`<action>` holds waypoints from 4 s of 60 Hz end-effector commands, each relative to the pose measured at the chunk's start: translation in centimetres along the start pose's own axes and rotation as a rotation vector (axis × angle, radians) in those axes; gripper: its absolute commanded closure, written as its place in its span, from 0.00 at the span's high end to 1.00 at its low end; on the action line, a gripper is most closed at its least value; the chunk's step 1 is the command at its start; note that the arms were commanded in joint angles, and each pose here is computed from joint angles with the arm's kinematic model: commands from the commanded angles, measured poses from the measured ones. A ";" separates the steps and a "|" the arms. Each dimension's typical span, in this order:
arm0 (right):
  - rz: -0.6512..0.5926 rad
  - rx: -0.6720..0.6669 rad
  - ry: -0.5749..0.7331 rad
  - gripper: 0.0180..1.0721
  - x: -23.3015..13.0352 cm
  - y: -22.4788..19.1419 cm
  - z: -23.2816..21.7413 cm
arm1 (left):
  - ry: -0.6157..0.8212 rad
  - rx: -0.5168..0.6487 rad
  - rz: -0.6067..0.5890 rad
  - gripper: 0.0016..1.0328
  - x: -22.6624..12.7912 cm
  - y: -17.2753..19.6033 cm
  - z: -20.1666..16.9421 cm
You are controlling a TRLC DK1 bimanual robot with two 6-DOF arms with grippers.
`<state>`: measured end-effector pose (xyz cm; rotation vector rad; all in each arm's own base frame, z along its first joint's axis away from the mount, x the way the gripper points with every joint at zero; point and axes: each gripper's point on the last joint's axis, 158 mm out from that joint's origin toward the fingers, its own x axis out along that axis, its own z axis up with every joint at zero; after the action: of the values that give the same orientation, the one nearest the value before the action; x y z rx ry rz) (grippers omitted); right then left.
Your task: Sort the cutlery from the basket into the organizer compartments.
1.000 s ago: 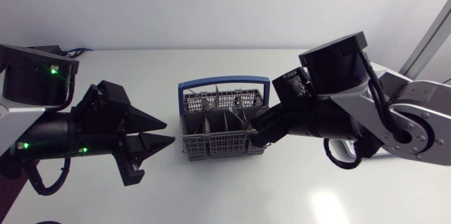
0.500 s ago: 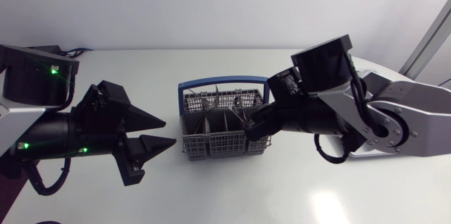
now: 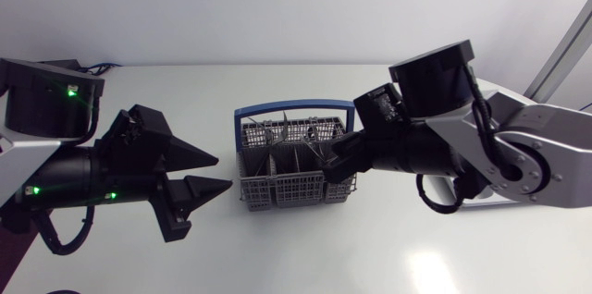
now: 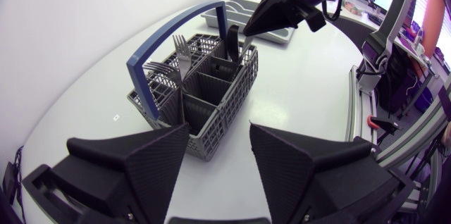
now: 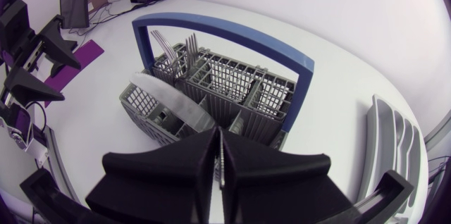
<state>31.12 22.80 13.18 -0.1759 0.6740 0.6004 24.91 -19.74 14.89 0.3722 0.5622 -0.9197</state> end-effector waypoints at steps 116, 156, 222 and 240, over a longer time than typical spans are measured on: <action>-0.493 0.143 0.018 0.05 -20.4 -26.6 0.3 | 0.033 -0.036 -0.001 0.95 0.8 0.3 -1.5; -0.667 0.198 0.168 0.05 -20.4 -41.3 -4.3 | 0.040 -0.041 -0.008 0.95 0.9 0.2 -1.6; -0.631 0.315 0.355 0.05 -10.5 -49.6 -9.9 | 0.044 -0.043 -0.010 0.95 0.8 0.0 -1.7; -0.663 0.352 0.354 0.05 -8.0 -52.7 -11.3 | 0.047 -0.044 -0.010 0.95 0.8 0.0 -1.8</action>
<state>50.04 -27.06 10.02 -0.1881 0.9499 -0.1756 25.17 -19.21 13.71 0.3654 0.5995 -0.9046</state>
